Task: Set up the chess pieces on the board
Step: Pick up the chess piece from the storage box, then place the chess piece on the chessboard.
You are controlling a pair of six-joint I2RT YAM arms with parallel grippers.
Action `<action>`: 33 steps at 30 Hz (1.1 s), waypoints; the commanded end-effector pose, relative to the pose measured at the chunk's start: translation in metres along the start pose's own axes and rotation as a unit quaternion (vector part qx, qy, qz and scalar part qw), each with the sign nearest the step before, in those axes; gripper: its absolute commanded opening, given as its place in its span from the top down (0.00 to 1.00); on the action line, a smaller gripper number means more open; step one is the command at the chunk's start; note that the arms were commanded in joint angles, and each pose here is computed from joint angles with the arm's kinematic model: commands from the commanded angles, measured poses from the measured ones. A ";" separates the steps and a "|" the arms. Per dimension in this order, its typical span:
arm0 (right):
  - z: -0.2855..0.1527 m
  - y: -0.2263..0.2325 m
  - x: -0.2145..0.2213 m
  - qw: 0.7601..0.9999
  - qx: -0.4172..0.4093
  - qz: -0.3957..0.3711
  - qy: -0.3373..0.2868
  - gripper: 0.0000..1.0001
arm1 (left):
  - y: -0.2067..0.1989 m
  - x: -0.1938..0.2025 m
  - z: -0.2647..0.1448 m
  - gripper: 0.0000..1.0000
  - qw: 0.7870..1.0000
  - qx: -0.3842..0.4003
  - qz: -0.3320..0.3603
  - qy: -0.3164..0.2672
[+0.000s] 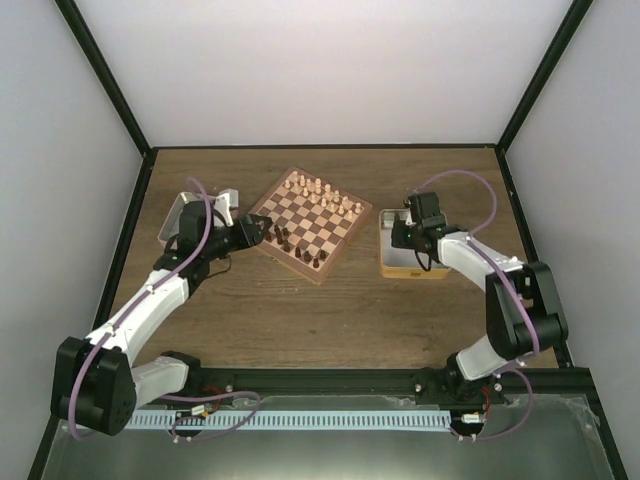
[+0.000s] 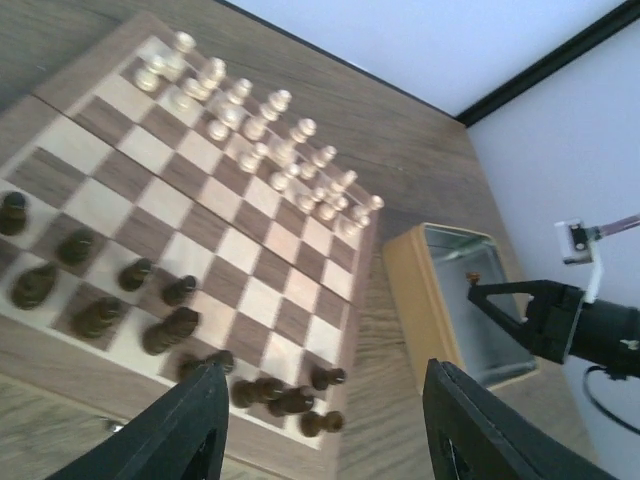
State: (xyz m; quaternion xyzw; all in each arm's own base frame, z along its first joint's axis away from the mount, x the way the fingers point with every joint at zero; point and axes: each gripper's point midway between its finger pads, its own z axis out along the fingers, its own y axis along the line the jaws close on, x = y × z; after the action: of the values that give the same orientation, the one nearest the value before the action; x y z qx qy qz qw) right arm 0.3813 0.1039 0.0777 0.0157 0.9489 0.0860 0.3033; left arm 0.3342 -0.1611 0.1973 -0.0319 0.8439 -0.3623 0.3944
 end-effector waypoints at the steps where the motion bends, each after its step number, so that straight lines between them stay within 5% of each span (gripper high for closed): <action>1: -0.020 0.018 -0.018 0.997 -0.050 -0.011 -0.063 0.99 | -0.029 0.006 0.005 0.42 0.997 0.073 -0.006 0.011; 8: -0.061 0.074 -0.030 0.973 -0.203 -0.067 -0.088 0.98 | -0.057 0.009 0.013 0.39 0.991 0.128 -0.020 0.027; 15: -0.132 0.164 -0.004 0.878 -0.433 -0.177 -0.099 0.97 | -0.100 0.019 0.009 0.26 0.975 0.211 -0.033 0.069; 19: -0.151 0.196 0.008 0.844 -0.479 -0.224 -0.091 0.97 | -0.121 0.029 0.008 0.23 0.966 0.241 -0.025 0.095; 26: -0.153 0.228 0.020 0.826 -0.488 -0.274 -0.062 0.97 | -0.127 0.039 0.013 0.23 0.962 0.248 -0.021 0.117; 33: -0.158 0.242 0.023 0.815 -0.497 -0.291 -0.056 0.97 | -0.123 0.056 0.026 0.44 0.955 0.241 -0.042 0.165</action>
State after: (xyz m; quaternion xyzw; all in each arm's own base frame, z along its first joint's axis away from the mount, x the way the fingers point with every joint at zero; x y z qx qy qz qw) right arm 0.2709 0.3098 0.2199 -0.3836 0.7355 0.4498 0.3309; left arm 0.2879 -0.2753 0.2245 0.0722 0.7873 -0.5587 0.2506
